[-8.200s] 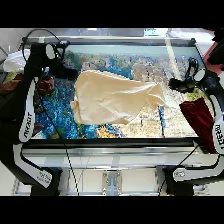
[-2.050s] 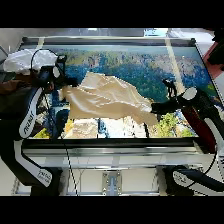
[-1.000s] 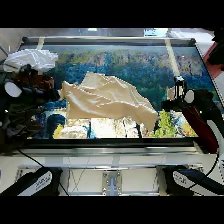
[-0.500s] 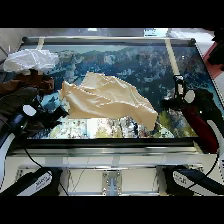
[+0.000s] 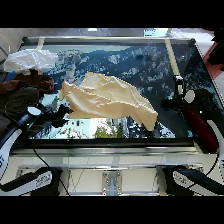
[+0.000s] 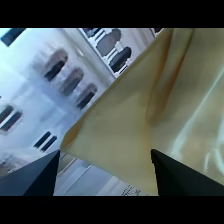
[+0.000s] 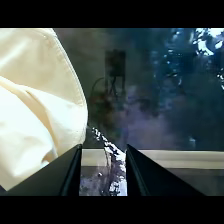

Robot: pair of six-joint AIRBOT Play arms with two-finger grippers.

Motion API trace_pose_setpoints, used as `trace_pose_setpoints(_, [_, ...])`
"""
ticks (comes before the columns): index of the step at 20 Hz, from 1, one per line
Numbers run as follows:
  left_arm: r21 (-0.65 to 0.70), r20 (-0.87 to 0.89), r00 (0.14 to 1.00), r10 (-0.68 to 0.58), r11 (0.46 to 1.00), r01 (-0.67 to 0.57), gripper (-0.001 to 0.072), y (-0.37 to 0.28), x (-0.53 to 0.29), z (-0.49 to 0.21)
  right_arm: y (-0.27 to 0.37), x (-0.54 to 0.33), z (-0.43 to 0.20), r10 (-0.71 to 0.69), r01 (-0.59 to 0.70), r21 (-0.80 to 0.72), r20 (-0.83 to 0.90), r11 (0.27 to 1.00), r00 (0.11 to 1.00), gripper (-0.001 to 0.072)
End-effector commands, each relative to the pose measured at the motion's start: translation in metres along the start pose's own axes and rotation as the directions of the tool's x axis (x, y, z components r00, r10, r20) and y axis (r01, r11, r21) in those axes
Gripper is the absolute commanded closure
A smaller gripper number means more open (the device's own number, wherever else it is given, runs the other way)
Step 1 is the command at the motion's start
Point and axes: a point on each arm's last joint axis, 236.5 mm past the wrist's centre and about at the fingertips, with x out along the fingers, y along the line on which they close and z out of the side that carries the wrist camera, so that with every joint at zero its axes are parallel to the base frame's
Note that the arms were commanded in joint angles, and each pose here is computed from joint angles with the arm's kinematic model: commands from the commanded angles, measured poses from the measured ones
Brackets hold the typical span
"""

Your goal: Fold the shirts.

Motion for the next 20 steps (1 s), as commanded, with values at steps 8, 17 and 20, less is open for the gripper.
trace_pose_setpoints(8, [-0.033,-0.007,0.995,-0.095,0.995,0.095,0.0692,-0.015,0.021,0.005,-0.004,0.000,-0.005,-0.016,0.016,-0.010,-0.021,1.000,1.000,0.0363])
trace_pose_setpoints(17, [0.096,0.021,0.986,-0.163,0.982,0.160,0.0692,-0.045,-0.004,0.011,-0.008,-0.002,0.021,0.423,-0.440,0.382,0.133,0.813,0.896,0.0362])
trace_pose_setpoints(20, [0.143,0.022,0.978,-0.209,0.968,0.204,0.0692,-0.072,-0.018,0.018,0.012,0.018,0.009,0.515,-0.495,0.399,0.065,0.772,0.855,0.0362])
